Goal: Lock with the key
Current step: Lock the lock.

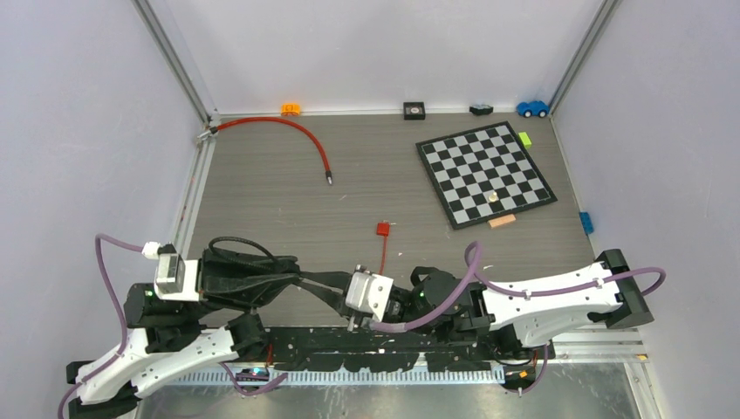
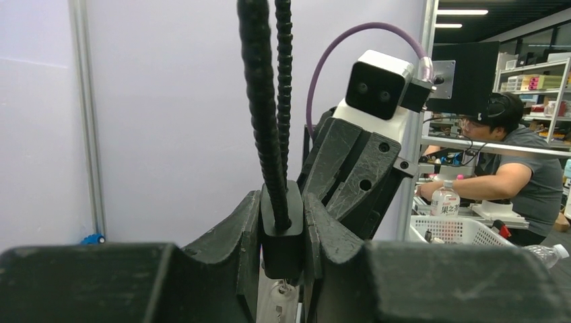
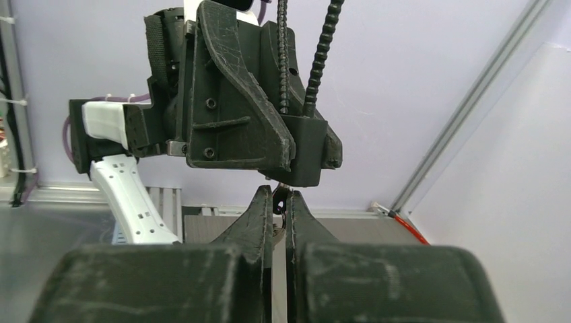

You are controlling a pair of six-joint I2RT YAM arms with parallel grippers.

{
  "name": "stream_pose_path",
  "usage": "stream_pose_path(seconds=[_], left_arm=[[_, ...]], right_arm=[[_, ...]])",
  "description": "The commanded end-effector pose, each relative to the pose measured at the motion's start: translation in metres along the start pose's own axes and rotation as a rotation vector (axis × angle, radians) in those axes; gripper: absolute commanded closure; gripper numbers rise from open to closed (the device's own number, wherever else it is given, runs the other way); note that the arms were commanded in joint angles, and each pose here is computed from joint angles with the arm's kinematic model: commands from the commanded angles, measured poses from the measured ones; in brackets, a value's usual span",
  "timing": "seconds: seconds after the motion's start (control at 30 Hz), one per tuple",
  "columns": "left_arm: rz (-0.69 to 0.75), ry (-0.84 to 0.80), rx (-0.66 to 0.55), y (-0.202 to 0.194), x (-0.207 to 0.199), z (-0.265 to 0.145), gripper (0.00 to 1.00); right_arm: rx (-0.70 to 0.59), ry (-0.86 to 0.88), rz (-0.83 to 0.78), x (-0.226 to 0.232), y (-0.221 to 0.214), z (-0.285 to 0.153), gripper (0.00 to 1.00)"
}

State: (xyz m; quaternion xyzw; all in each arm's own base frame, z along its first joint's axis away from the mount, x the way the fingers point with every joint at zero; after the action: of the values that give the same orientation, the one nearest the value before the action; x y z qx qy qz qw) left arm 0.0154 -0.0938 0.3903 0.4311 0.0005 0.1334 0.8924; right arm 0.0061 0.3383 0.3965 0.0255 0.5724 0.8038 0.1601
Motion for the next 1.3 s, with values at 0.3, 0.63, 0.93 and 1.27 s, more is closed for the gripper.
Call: stream_pose_path(seconds=[0.3, 0.63, 0.93, 1.27], left_arm=[[-0.032, -0.187, -0.045, 0.014, -0.014, 0.008, 1.00], [-0.044, -0.232, -0.058, 0.019, -0.017, 0.008, 1.00], [-0.037, -0.217, -0.052, 0.019, -0.017, 0.006, 1.00], [-0.032, -0.210, -0.051, 0.019, -0.016, 0.004, 1.00]], right_arm=[[-0.019, 0.286, 0.226, 0.001, 0.021, -0.014, 0.99], [-0.013, 0.395, 0.273, 0.004, 0.023, -0.021, 0.99], [0.014, 0.361, 0.263, -0.001, 0.022, -0.026, 0.65], [0.008, 0.320, 0.266, -0.005, 0.022, -0.033, 0.58]])
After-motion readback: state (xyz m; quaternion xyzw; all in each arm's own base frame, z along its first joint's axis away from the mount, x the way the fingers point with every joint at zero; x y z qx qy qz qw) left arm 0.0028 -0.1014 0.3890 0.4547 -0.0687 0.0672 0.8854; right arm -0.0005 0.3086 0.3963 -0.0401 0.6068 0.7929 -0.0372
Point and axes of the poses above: each gripper's point midway between its finger pads, its own z axis out along the fingers, its own x axis along the line the jaws close on, y = z × x, the point moved 10 cm from there along -z, back along the fingers, and after that the axes turned 11 degrees about z, right-handed, at the moved point
